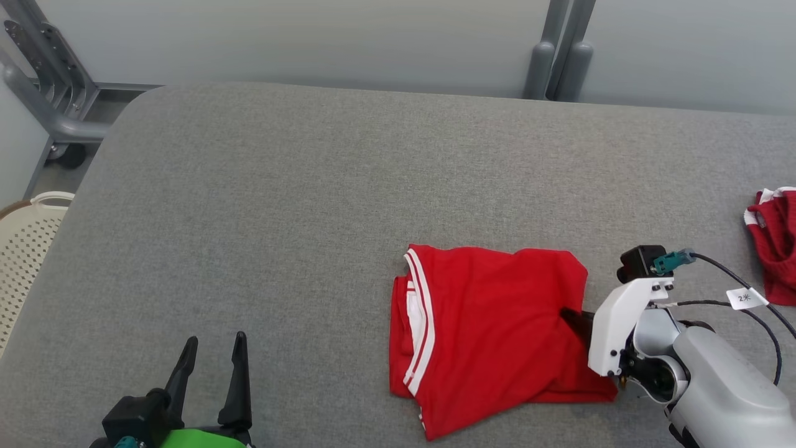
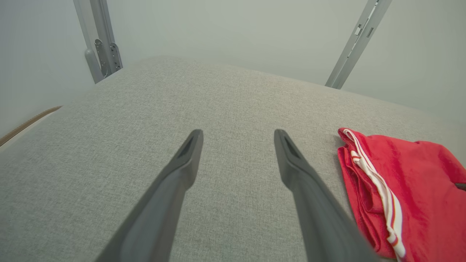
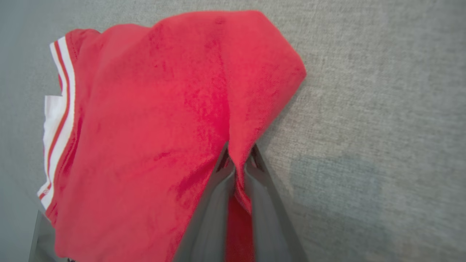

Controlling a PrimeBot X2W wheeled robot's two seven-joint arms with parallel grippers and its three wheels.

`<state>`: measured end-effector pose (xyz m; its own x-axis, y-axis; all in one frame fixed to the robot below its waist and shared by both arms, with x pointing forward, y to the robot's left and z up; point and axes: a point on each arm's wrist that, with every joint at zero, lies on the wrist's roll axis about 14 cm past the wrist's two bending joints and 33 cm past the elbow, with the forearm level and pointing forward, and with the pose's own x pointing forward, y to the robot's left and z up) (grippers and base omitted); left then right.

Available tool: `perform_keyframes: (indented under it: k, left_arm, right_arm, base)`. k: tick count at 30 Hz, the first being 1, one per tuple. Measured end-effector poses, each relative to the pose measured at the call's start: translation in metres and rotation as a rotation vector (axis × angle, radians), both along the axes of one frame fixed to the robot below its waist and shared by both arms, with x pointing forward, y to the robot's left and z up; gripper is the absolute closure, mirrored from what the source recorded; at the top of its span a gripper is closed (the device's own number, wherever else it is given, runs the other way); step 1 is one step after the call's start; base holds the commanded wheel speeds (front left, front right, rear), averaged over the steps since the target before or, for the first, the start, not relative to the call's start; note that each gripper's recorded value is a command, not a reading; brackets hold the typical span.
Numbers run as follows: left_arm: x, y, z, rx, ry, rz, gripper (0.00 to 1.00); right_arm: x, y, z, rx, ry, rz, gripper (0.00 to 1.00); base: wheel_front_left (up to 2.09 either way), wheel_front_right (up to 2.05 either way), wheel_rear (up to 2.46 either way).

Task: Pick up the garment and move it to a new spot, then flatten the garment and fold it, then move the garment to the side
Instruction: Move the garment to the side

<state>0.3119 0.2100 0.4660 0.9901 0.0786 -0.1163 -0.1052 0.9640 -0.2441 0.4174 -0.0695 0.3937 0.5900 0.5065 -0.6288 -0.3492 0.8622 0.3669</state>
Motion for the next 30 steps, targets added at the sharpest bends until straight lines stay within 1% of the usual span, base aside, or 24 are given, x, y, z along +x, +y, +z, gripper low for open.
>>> perform_keyframes:
  k: [6,13,18,24,30]
  left_arm:
    - [0.006,-0.008,0.003,0.0,-0.012,-0.027,0.0]
    - [0.02,-0.027,0.008,-0.002,-0.034,-0.098,0.0]
    - [0.036,-0.05,0.012,-0.004,-0.051,-0.177,0.0]
    - [0.06,-0.091,0.018,-0.015,-0.081,-0.305,0.0]
    - [0.08,-0.134,0.021,-0.031,-0.101,-0.433,0.0]
  right_arm:
    - [0.012,-0.019,0.016,-0.013,-0.067,-0.036,1.0]
    - [0.03,-0.073,0.043,-0.073,-0.159,-0.136,1.0]
    - [0.036,-0.119,0.067,-0.132,-0.221,-0.219,1.0]
    - [0.028,-0.174,0.088,-0.192,-0.263,-0.331,1.0]
    - [0.009,-0.22,0.097,-0.231,-0.275,-0.443,1.0]
  base:
    - [0.0,0.0,0.0]
    - [0.0,0.0,0.0]
    - [0.0,0.0,0.0]
    - [0.0,0.0,0.0]
    - [0.0,0.0,0.0]
